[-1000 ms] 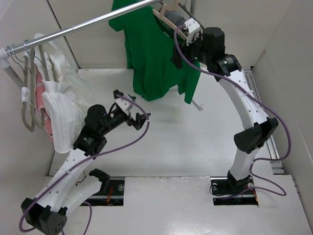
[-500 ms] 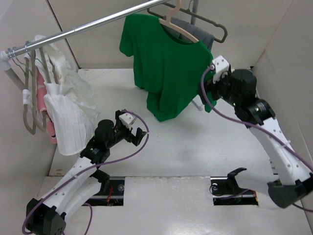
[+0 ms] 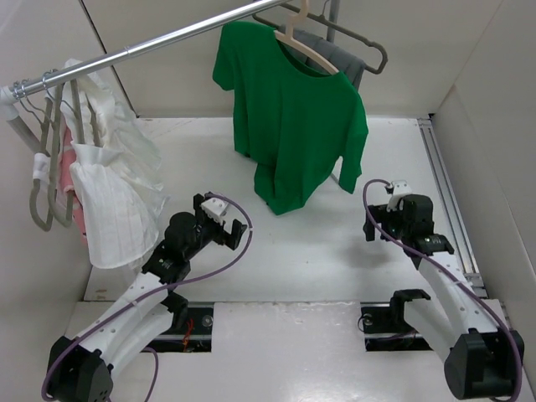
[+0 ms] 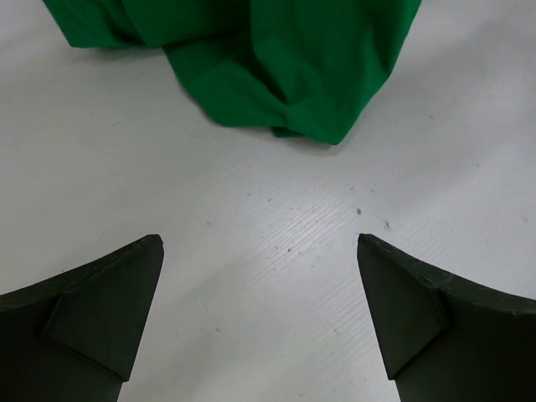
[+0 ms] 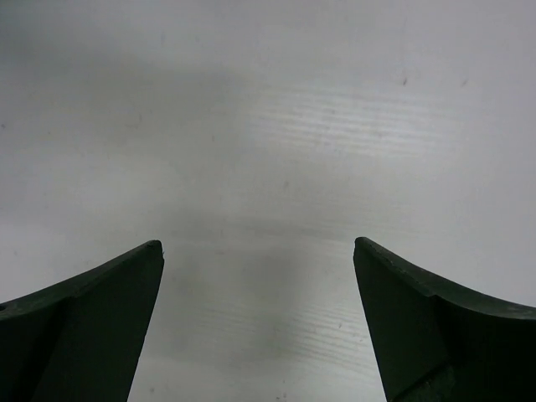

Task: Place the t-shirt on the hanger
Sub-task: Hang the hanger with tshirt onto the clothesline

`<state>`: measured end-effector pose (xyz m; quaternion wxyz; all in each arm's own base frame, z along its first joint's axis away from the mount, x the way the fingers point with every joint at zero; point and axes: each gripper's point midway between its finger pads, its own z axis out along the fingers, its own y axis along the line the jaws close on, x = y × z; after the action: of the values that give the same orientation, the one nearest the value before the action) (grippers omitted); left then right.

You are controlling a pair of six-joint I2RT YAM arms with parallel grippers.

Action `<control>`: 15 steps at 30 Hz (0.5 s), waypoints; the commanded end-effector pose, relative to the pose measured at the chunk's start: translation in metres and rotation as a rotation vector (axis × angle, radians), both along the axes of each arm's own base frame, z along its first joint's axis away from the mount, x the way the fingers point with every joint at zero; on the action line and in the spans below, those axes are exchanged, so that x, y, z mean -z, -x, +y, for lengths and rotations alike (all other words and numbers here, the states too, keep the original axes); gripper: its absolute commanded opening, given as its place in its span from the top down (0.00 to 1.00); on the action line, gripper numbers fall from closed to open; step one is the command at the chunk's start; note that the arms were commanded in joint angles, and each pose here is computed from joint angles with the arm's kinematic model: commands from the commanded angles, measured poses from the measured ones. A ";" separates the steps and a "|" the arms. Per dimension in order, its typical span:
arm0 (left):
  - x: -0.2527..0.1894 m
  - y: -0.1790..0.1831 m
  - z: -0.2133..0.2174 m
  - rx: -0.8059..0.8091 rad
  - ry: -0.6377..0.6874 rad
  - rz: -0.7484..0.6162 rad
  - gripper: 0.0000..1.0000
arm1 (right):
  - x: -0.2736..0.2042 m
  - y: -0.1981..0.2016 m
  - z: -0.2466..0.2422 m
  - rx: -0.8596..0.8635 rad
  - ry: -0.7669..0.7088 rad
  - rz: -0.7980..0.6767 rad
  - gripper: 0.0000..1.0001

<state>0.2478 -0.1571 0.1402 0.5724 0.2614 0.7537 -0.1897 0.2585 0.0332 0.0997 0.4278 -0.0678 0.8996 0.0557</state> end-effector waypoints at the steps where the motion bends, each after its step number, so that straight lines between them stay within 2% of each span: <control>1: -0.022 -0.013 0.008 -0.071 0.053 -0.077 0.00 | -0.011 -0.018 0.008 -0.003 -0.077 -0.087 0.00; 15: -0.028 -0.022 0.031 -0.169 0.107 -0.087 0.00 | -0.016 -0.017 0.011 -0.022 -0.087 -0.117 0.00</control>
<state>0.2660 -0.1286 0.1525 0.6071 0.1930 0.7542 -0.1591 0.2633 0.0413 0.0907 0.4351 -0.0595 0.8942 0.0870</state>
